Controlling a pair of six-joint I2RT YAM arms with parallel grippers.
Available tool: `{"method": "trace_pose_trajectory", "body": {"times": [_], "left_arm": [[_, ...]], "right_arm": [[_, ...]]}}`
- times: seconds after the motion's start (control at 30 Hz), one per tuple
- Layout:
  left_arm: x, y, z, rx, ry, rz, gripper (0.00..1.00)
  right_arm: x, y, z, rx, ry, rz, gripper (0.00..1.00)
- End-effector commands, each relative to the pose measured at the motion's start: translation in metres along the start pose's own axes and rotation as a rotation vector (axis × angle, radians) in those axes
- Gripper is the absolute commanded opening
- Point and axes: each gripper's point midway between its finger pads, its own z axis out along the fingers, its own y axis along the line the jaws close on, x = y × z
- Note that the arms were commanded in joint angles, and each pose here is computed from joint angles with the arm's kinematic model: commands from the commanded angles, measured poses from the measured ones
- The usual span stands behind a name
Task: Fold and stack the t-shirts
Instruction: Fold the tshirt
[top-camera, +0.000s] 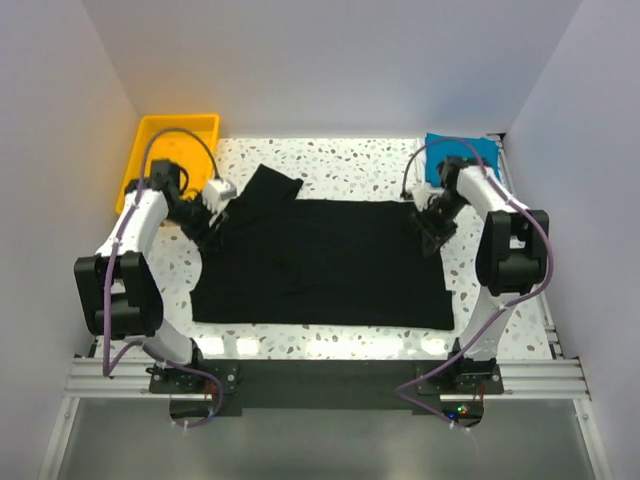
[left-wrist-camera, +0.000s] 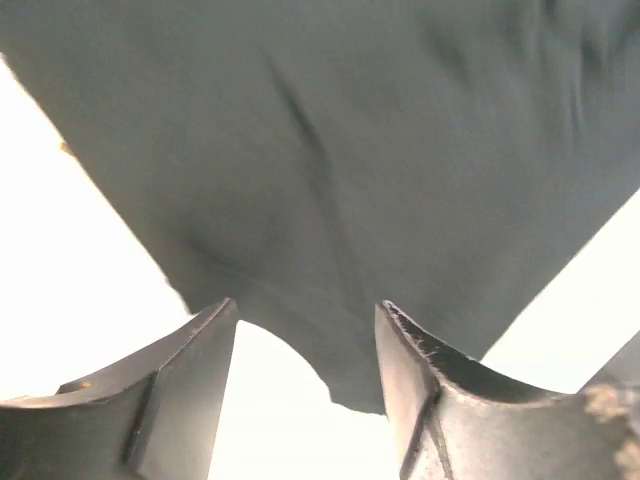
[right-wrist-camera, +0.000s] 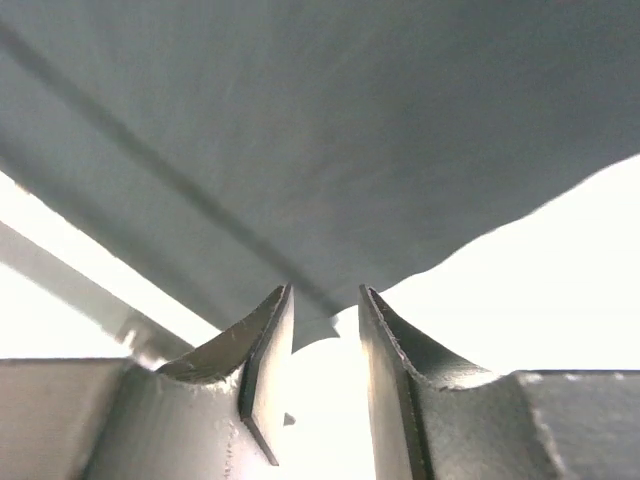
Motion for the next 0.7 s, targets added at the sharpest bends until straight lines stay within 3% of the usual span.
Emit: {"method": "trace_pose_trajectory", "body": {"times": [0.0, 0.07, 0.17, 0.2, 0.23, 0.37, 0.5, 0.67], "left_arm": [[-0.096, 0.022, -0.038, -0.049, -0.263, 0.086, 0.64], [-0.122, 0.031, -0.044, -0.089, -0.310, 0.082, 0.70], [-0.178, 0.069, -0.079, -0.273, -0.476, 0.109, 0.76], [-0.191, 0.076, -0.097, -0.339, -0.523, 0.117, 0.92], [-0.202, 0.079, -0.108, -0.378, -0.570, 0.127, 1.00], [-0.245, 0.084, -0.142, -0.438, -0.776, 0.167, 1.00], [-0.261, 0.102, -0.128, -0.397, -0.784, 0.118, 1.00], [-0.266, 0.123, -0.076, -0.369, -0.632, 0.051, 1.00]], "right_arm": [[-0.053, -0.025, -0.045, 0.093, -0.197, 0.003, 0.37], [-0.080, -0.042, -0.063, 0.155, -0.264, 0.039, 0.37], [-0.099, -0.078, -0.072, 0.228, -0.317, 0.120, 0.37], [-0.105, -0.089, -0.066, 0.240, -0.321, 0.152, 0.38], [-0.110, -0.097, -0.071, 0.252, -0.345, 0.167, 0.41], [-0.122, -0.121, -0.059, 0.264, -0.351, 0.216, 0.45], [-0.134, -0.137, -0.047, 0.269, -0.355, 0.245, 0.45], [-0.145, -0.157, -0.032, 0.301, -0.368, 0.276, 0.46]]}}
